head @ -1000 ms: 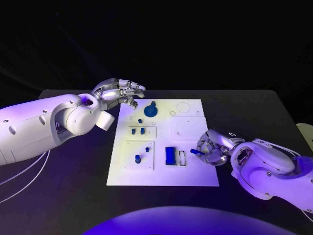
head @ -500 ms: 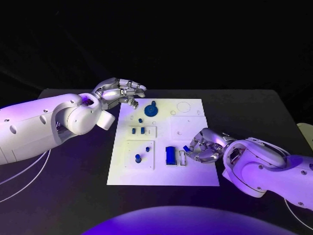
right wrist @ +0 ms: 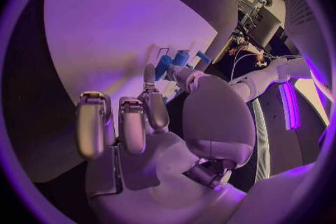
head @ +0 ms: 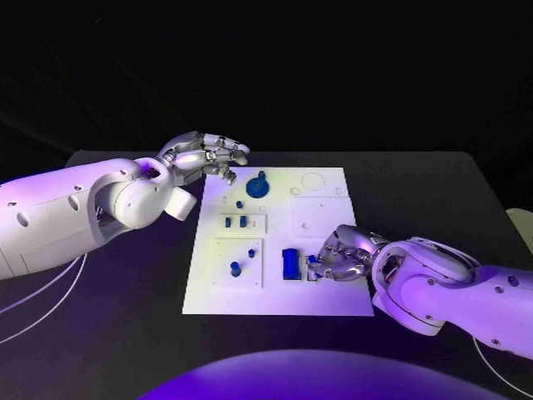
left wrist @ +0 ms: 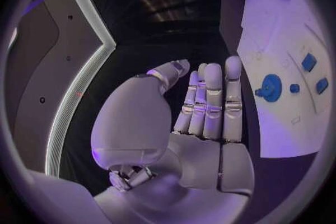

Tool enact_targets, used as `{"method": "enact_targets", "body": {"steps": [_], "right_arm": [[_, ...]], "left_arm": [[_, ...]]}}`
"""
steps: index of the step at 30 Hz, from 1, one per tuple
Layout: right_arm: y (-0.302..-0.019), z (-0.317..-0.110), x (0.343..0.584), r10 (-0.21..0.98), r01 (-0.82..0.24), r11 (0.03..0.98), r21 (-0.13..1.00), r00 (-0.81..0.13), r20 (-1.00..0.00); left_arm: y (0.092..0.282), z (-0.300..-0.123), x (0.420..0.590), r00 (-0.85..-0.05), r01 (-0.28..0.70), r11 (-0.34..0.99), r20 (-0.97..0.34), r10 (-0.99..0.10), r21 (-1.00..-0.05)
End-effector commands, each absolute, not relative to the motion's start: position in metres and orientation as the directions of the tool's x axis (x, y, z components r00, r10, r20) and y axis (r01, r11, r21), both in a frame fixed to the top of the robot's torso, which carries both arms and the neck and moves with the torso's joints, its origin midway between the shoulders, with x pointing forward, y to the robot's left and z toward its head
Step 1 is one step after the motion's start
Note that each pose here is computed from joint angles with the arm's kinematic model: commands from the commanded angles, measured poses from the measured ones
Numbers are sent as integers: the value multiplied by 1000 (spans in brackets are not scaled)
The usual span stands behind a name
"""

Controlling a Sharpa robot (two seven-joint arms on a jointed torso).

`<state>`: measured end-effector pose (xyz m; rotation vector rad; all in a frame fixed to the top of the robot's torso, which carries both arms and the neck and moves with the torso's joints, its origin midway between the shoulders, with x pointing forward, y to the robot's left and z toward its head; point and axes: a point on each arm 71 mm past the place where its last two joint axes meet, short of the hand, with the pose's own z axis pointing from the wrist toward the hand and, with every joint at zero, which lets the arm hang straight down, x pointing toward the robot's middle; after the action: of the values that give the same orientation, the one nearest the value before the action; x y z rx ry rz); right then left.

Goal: Assemble the parts on the task board

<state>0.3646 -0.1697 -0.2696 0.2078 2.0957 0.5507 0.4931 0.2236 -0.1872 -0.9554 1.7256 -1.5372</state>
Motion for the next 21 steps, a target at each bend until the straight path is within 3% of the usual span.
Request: {"method": "enact_targets", "body": {"steps": [1, 21], "right_arm": [[-168, -273, 364, 338, -63, 890, 452, -576, -744], [-166, -275, 367, 331, -69, 893, 446, -571, -751]], "left_arm": [[221, -186, 492, -553, -106, 48, 19, -833, -993], [222, -186, 492, -553, -108, 50, 19, -833, -993]]}}
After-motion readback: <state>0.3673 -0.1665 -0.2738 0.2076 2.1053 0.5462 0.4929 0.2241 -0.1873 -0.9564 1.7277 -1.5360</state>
